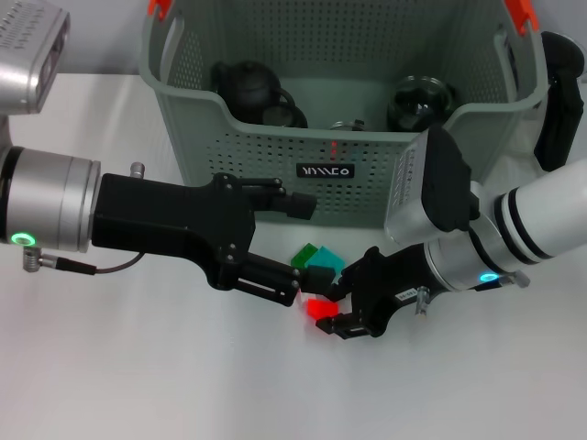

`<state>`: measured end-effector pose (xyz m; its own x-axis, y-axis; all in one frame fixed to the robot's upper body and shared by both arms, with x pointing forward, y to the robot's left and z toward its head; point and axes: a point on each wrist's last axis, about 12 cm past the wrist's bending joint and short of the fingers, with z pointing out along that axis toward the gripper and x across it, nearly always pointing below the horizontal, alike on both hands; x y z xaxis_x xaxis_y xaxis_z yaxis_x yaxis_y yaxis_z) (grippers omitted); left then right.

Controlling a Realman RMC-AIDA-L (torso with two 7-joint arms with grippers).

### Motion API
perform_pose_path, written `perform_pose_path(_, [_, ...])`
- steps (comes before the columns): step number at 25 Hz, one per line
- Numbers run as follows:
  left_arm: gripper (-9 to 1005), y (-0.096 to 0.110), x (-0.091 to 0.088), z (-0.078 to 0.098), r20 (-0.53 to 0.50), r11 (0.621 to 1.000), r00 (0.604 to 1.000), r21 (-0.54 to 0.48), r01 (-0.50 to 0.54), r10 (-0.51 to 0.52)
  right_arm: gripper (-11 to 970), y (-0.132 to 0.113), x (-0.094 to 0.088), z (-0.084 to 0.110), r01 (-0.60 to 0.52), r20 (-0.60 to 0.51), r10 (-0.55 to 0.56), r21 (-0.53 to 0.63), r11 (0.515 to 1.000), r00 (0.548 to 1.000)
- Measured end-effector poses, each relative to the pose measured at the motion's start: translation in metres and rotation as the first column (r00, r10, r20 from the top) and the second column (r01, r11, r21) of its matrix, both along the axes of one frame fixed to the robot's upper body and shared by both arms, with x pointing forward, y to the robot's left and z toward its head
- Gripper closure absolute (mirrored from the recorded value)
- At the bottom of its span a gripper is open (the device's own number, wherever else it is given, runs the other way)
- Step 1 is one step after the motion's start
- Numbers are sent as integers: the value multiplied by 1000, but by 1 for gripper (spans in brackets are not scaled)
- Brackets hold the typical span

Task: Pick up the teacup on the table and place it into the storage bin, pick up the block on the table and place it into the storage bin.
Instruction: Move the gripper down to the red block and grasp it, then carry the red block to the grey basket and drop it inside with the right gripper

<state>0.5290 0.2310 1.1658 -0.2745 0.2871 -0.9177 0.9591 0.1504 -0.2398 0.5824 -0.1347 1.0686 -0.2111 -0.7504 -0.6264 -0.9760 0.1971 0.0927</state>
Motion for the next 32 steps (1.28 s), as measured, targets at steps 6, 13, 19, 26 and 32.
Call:
perform_pose_path(6, [45,0,0,0,1,1000,1000,-1,1,-1,493,1,0,0,-5,1,5,-1,1000,1000])
perform_pose_path(13, [46,0,0,-1,-2,1000,1000,-2,0,0,493,3,-1,-2,-13,7,14,-19,1000,1000])
perform_pose_path(19, [46,0,1,-1,-1,1000,1000,-2,1,-1,556,4,-1,-2,-15,10,15,-23,1000,1000])
perform_pose_path(26, [45,2,1,0,0,1000,1000,-6,-8,8,640,3,-1,-2,-12,11,12,-24,1000,1000])
perform_pose_path(32, [45,3,1,0,0,1000,1000,-8,-13,13,648,0,-1,5,-19,20,19,-1,1000,1000])
